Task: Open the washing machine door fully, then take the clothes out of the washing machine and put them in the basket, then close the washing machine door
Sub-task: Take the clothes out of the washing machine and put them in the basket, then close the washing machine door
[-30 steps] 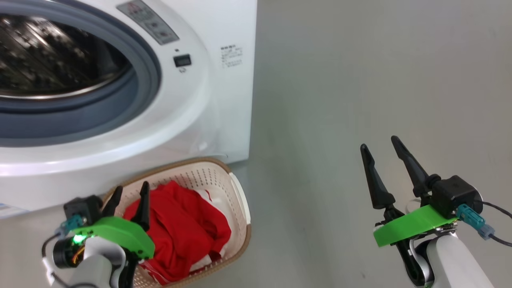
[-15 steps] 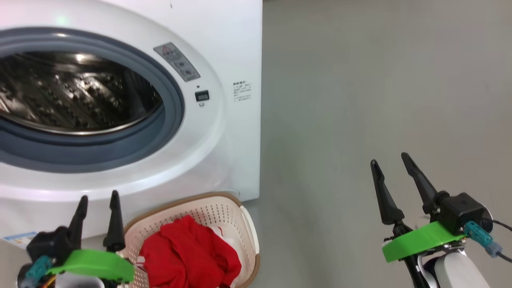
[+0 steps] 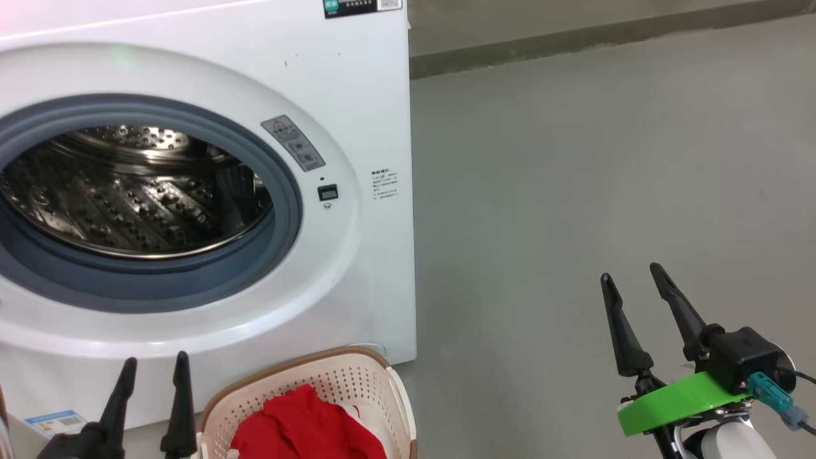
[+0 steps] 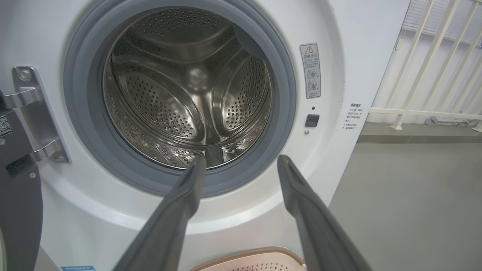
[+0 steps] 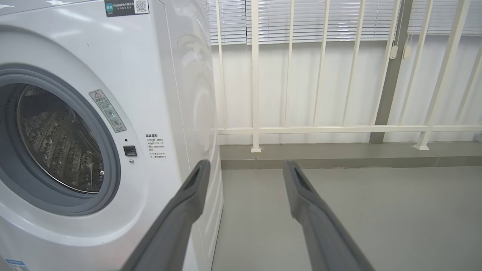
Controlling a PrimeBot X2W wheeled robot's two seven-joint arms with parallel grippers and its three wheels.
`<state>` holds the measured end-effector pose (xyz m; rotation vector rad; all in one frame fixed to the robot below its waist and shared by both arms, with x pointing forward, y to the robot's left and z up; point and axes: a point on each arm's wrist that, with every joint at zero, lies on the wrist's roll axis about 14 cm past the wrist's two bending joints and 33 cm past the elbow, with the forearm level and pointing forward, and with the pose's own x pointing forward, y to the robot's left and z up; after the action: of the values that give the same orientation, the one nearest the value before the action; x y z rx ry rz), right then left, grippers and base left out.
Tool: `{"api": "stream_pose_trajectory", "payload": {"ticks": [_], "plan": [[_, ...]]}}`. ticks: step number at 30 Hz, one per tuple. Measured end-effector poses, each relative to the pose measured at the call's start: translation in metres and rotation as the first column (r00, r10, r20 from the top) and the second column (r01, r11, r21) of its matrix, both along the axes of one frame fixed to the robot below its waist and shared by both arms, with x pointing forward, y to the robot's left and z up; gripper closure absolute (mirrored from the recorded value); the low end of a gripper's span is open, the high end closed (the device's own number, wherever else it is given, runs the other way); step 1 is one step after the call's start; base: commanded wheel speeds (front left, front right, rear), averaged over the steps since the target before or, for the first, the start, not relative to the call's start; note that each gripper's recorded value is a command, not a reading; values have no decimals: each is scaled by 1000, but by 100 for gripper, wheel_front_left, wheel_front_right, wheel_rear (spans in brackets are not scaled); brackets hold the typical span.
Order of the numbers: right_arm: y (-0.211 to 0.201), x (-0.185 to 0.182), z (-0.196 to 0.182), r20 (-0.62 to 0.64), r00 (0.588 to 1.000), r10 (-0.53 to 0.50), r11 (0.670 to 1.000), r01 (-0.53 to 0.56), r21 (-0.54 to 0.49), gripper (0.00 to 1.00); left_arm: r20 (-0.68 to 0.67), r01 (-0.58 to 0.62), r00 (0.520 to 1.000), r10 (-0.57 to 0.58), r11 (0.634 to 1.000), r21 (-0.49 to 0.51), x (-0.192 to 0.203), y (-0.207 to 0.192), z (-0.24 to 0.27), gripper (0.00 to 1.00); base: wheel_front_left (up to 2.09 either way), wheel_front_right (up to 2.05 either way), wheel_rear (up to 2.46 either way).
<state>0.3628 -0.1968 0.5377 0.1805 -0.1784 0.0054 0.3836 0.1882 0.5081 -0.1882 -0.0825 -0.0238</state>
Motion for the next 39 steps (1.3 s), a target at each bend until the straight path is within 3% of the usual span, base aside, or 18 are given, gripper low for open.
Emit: {"api": "stream_pose_trajectory", "payload": {"ticks": [39], "plan": [[-10,-20,3,17,999,-35,999,35,9,0,53,-12,999,10,999,30,-17,4,16,0,-14,14,0]]}}
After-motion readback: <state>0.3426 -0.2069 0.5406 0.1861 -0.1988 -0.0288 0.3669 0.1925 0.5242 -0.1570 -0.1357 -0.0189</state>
